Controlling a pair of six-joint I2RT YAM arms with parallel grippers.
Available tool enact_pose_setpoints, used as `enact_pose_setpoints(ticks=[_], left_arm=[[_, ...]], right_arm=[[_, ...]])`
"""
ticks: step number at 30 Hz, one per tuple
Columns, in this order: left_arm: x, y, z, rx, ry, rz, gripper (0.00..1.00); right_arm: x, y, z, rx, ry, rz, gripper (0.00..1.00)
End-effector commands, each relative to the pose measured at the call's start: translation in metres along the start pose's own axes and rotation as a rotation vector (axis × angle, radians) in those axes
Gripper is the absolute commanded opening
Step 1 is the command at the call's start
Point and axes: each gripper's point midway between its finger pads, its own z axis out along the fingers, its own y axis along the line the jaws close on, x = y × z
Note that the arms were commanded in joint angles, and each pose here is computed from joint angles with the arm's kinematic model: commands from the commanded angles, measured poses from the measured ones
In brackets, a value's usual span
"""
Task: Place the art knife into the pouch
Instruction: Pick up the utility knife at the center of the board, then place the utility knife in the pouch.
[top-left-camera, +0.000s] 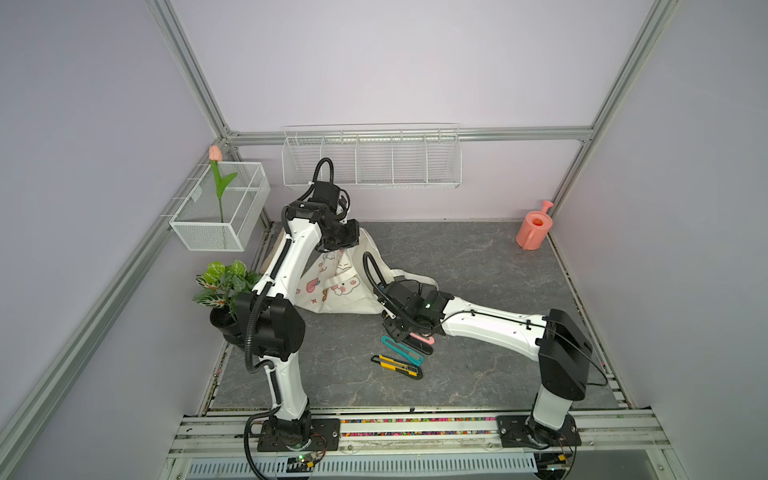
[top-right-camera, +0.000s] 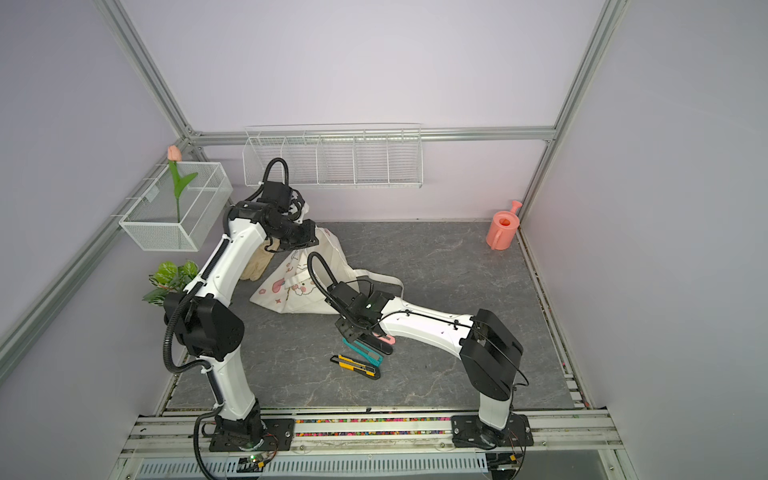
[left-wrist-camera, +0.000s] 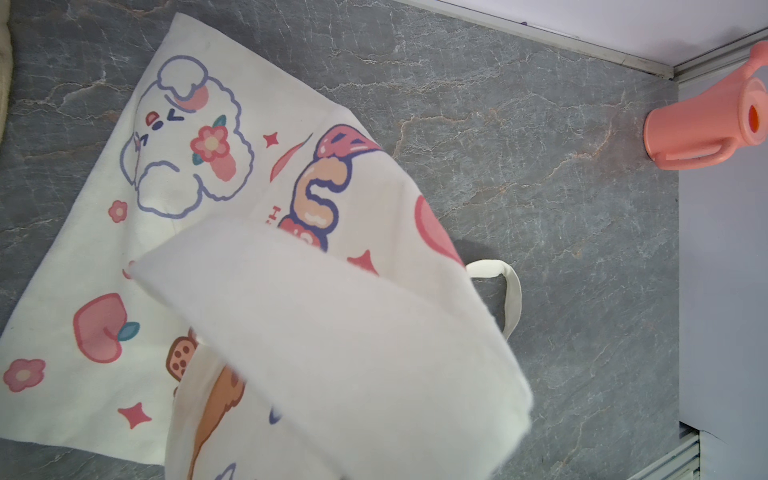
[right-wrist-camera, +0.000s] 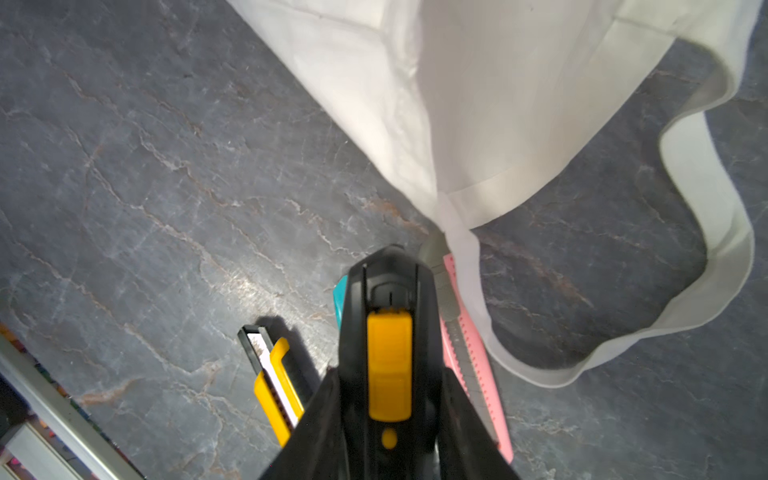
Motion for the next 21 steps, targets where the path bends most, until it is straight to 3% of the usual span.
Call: enact_pose_setpoints(ticks=[1, 8, 21], left_arm=[[-0.005, -0.019, -0.018, 0.040, -0.030, 0.042, 0.00], [-0.003, -0.033, -0.016, 0.046, -0.022, 0.066, 0.00], [0.005, -0.060, -0.010, 0.083, 0.010, 0.113, 0.00]], right_arm=[[-0.029, -0.010, -0.021, -0.033, -0.077, -0.002, 0.35], [-0.059, -0.029, -0.025, -0.037, -0.114, 0.009, 0.36], [-0.086, -0.054, 0.000, -0.051, -0.138, 0.052, 0.36]])
